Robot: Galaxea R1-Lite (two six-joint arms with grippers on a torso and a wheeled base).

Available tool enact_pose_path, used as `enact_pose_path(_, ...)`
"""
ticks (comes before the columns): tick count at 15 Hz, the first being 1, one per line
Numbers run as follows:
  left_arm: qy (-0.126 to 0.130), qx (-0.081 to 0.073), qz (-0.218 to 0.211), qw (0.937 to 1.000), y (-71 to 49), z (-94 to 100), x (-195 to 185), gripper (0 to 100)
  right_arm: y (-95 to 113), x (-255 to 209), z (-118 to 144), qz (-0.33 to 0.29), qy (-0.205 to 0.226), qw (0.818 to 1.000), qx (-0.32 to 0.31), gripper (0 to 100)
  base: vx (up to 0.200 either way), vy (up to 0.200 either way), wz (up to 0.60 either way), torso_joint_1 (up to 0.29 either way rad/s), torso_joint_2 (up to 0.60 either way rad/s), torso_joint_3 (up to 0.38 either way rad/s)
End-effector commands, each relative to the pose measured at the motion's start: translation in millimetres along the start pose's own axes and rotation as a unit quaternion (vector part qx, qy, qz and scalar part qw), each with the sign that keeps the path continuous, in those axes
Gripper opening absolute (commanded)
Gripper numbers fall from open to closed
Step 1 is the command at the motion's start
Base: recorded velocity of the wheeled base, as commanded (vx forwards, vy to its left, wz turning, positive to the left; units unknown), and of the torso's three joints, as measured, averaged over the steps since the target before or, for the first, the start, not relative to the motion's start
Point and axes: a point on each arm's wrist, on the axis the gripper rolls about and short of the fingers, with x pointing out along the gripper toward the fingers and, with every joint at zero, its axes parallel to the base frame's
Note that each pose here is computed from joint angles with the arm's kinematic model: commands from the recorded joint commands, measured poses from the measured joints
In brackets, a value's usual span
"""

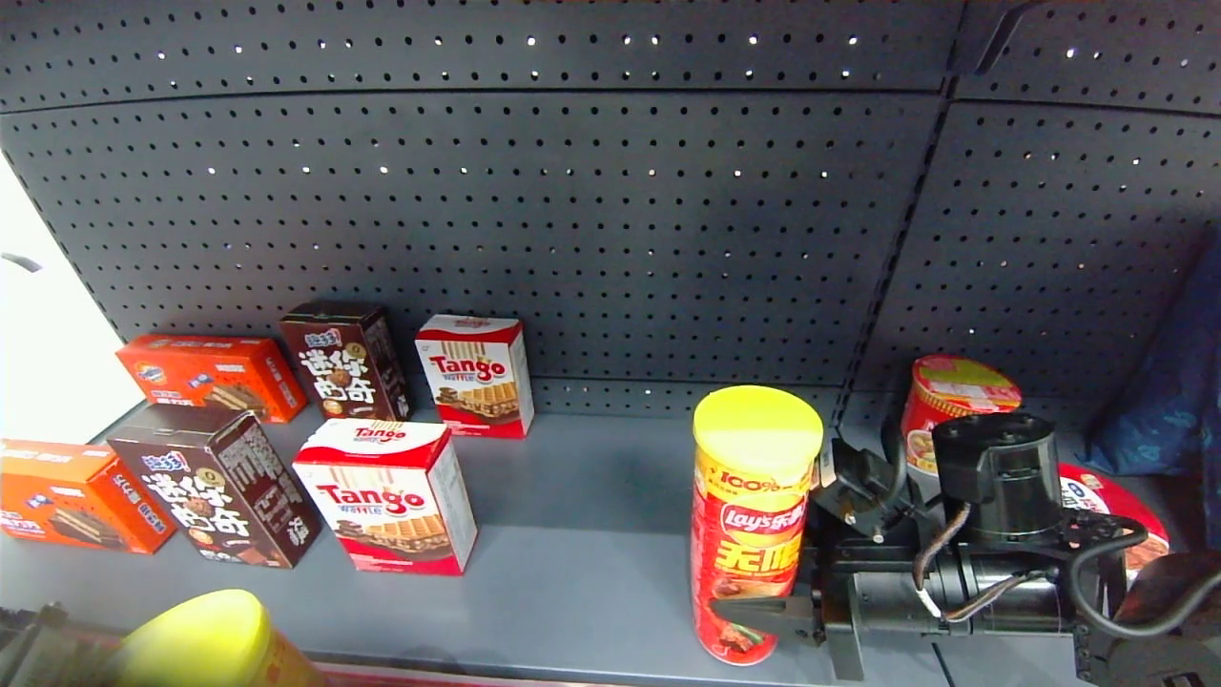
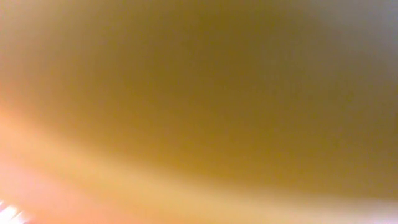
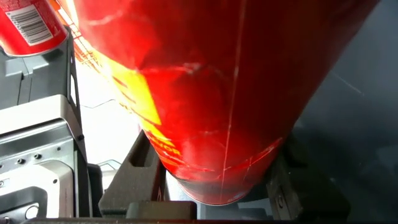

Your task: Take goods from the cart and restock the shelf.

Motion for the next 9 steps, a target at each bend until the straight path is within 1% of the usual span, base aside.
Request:
enact_pose_path(1, 0.000, -0.001, 0.000, 1.0000, -0.3, -0.7, -0.4, 0, 0.9, 0.2, 0.6, 0.000, -0.001, 1.000, -0.001, 0, 0.000, 0.000, 0.00, 0.000, 0.00, 0.000)
enact_pose_path(6, 0.001, -0.002, 0.001, 1.0000, -0.3, -1.7, -0.6, 0, 0.5, -0.2, -0.1, -0.019, 0.005, 1.000, -0.001, 0, 0.000, 0.000, 0.00, 0.000, 0.00, 0.000)
enact_pose_path(7, 0.000, -0.001, 0.001, 1.0000, -0.5, -2.0, -0.9, 0, 0.5, -0.4, -0.9, -0.026, 0.008, 1.000, -0.001, 100, 0.000, 0.000, 0.00, 0.000, 0.00, 0.000)
enact_pose_path(9, 0.001, -0.002, 0.001, 1.0000, -0.7, -3.3, -1.3, 0, 1.8, 1.2, 0.7, -0.028, 0.008, 1.000, -0.003, 100, 0.000, 0.000, 0.00, 0.000, 0.00, 0.000)
